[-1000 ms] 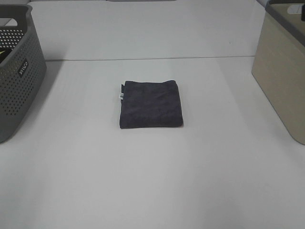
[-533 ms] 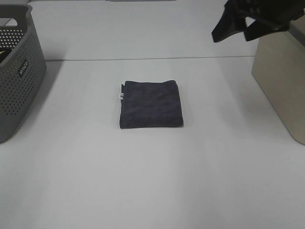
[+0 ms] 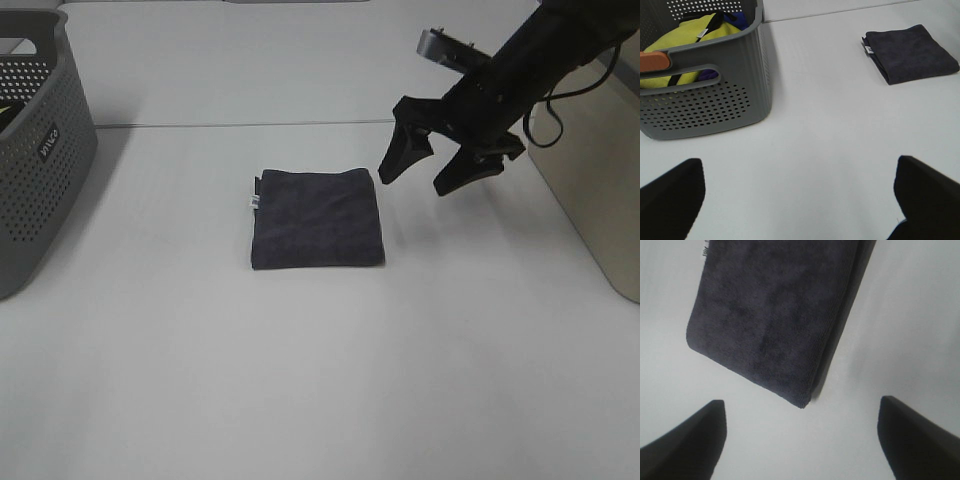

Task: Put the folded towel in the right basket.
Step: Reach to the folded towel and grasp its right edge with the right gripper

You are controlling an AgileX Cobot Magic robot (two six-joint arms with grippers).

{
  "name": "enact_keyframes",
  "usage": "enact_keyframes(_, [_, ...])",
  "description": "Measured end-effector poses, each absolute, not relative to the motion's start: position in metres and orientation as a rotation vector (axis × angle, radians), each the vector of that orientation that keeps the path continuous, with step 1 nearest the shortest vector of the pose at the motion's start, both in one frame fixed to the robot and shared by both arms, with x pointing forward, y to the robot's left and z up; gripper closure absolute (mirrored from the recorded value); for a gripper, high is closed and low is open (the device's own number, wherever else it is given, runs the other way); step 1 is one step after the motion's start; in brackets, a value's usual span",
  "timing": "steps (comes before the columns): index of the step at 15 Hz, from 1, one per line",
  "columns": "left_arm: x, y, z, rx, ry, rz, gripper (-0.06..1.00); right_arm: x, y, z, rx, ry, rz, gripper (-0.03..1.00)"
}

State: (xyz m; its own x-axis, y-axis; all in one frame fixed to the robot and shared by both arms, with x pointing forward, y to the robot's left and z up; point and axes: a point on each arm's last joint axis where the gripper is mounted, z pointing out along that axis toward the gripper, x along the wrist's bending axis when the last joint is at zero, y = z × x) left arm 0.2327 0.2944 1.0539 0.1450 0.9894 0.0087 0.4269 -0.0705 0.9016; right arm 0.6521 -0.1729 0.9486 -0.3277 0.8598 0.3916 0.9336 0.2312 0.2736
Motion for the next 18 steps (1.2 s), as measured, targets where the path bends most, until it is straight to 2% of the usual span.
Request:
enact_keyframes(3, [0.233,0.294,1.054,1.623,1.395,0.888,-0.03,0.675,-0.163,0.909,-1.721,-2.217,-0.649,0.19])
enact_keyframes(9, [0.233,0.294,1.054,1.623,1.395,0.888,-0.03,0.700,-0.155,0.874,-1.729,-2.159,-0.678,0.19])
enact_keyframes(13, [0.233,0.294,1.054,1.623,1.395,0.888,-0.03,0.704,-0.147,0.861,-1.715,-2.050,-0.744,0.25])
enact_keyframes(15, [0.233,0.294,1.054,1.623,1.395,0.888,-0.03,0.703,-0.142,0.858,-1.701,-2.051,-0.754,0.40])
enact_keyframes(16, [0.233,0.294,1.054,1.623,1.395,0.888,-0.03,0.702,-0.139,0.856,-1.696,-2.056,-0.751,0.52])
enact_keyframes(18, [0.233,0.294,1.054,1.623,1.395,0.888,-0.03,0.701,-0.135,0.855,-1.688,-2.062,-0.748,0.84])
